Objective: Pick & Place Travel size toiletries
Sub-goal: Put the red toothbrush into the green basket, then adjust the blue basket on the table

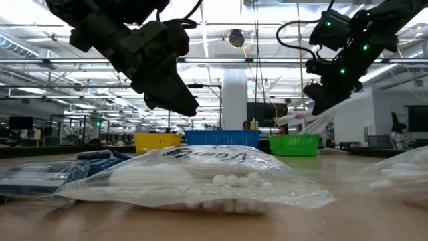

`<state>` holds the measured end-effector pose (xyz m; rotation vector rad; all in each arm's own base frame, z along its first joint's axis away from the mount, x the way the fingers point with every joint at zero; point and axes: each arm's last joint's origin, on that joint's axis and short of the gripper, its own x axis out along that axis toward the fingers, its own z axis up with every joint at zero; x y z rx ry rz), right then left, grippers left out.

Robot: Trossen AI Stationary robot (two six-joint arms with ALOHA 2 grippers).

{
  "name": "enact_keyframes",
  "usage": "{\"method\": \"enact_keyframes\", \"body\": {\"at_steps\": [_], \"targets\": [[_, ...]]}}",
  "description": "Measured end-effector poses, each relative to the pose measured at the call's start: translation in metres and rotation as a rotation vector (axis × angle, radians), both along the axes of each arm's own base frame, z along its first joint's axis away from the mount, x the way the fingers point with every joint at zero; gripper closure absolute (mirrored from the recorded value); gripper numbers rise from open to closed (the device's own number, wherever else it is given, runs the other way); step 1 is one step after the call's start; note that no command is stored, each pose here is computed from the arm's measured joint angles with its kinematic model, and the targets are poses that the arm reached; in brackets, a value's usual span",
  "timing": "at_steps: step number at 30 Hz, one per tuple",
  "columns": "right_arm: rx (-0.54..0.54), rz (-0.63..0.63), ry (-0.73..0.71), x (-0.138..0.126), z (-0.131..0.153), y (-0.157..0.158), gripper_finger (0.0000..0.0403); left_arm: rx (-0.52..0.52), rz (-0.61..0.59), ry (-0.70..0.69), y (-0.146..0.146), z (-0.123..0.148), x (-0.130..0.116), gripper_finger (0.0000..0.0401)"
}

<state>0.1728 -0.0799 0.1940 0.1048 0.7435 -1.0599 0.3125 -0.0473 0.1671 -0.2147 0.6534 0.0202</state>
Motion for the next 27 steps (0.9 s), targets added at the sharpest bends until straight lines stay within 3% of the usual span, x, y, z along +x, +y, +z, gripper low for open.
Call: {"method": "enact_keyframes", "body": {"at_steps": [10, 21, 27], "targets": [[0.032, -0.032, 0.003, -0.003, -0.003, -0.012, 0.0353, -0.012, 0.009, 0.001, 0.0, 0.0, 0.0, 0.0265], [0.005, -0.016, -0.024, 0.0, 0.0, -0.013, 0.0251, -0.033, 0.025, 0.002, 0.0, 0.0, 0.0, 0.0265], [-0.045, 0.148, -0.157, 0.01, 0.018, -0.006, 0.0214, 0.021, 0.038, -0.003, 0.002, 0.0, 0.0, 0.0265]]}}
